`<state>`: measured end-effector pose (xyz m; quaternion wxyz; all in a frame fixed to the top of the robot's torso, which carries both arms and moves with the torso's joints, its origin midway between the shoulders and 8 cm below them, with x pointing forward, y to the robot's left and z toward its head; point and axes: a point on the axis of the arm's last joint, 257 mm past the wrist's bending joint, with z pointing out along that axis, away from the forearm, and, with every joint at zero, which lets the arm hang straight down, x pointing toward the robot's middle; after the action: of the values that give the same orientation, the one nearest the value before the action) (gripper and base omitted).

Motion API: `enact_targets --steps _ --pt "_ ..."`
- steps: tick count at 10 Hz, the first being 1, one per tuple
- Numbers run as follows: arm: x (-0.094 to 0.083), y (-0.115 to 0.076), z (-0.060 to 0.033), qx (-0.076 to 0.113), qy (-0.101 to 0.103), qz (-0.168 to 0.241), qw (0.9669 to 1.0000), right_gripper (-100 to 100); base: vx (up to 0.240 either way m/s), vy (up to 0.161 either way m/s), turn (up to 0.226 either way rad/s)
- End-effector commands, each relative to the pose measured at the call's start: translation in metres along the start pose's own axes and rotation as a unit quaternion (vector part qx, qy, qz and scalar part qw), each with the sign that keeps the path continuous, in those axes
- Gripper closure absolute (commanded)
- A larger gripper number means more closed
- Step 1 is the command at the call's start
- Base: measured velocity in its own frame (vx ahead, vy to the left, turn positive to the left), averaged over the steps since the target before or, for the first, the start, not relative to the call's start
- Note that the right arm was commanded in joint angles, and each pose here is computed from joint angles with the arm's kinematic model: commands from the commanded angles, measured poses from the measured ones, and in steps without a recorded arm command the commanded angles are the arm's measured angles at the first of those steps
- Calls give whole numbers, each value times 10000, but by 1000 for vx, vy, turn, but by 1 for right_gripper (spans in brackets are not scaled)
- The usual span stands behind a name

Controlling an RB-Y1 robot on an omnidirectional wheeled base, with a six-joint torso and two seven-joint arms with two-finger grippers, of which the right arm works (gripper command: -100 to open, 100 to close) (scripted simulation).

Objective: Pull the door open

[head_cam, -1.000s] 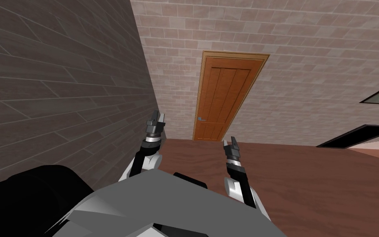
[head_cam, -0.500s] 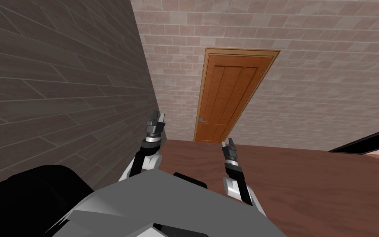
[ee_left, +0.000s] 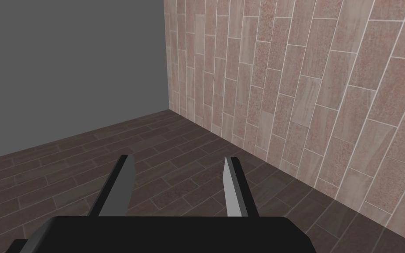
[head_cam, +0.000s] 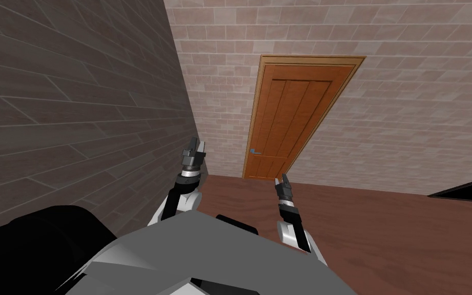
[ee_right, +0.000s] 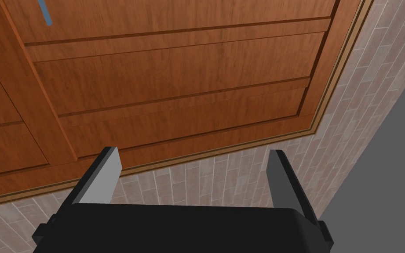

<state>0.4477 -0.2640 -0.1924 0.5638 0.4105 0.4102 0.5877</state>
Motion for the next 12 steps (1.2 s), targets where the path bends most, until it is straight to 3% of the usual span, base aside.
enact_targets --steps 1,12 --pt "-19 -116 -4 65 16 5 10000 -100 109 30 59" --pt "-161 -797 -125 581 45 21 9983 -100 95 19 46"
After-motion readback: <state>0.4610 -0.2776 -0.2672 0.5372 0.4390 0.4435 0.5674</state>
